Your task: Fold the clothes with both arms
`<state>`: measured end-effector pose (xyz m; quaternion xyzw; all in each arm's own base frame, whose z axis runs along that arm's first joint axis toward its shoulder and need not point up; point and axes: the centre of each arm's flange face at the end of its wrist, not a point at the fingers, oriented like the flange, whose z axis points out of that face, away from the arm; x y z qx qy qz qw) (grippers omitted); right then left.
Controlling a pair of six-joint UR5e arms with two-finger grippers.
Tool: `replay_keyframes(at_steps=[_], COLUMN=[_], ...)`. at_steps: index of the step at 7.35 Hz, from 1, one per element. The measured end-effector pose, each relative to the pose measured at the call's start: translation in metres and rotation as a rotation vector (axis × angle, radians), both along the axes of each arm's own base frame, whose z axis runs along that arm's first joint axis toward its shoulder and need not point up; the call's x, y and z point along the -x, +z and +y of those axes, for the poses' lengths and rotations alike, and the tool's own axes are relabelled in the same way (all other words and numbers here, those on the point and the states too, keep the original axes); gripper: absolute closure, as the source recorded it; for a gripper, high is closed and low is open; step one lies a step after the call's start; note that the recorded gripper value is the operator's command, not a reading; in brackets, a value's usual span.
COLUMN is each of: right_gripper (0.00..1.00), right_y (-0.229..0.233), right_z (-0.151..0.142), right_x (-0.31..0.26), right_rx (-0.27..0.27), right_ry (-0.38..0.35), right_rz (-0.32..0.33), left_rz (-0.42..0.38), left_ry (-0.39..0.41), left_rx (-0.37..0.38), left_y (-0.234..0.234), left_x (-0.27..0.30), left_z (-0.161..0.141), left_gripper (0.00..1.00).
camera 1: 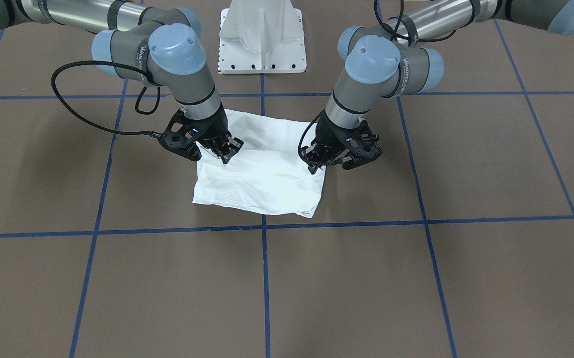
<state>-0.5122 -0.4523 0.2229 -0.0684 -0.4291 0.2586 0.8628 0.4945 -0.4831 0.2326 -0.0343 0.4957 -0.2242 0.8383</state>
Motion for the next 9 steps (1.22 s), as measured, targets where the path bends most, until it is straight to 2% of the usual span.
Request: replay_keyframes(at_steps=[1,2,4,7,8,9], right_gripper=[0.02,0.0,0.0,0.0,0.0,0.0], right_y=[0.0,0.001,0.001,-0.006,-0.009,-0.007], right_z=[0.0,0.0,-0.005,-0.015,-0.015,-0.023], right_x=[0.0,0.0,-0.005,-0.021,-0.027,-0.041], right_rx=[0.001,0.001,0.004,0.028,0.005,-0.051], right_ry=[0.0,0.0,0.004,-0.016,-0.025,-0.042], right_rz=[0.0,0.0,-0.004,-0.039,-0.043,-0.034], left_rz=[0.001,0.003,0.002,-0.025,-0.039,-0.062], left_ry=[-0.001,-0.003,-0.02,-0.071,-0.067,-0.047], left_rx=[0.001,0.002,0.003,0.007,-0.022,-0.078], left_y=[0.0,-0.001,-0.002,0.011,0.016,0.026], left_x=[0.0,0.0,0.007,0.035,0.047,0.065], left_z=[0.0,0.0,-0.007,-0.041,-0.049,-0.055], left_gripper=[0.27,0.0,0.0,0.0,0.0,0.0])
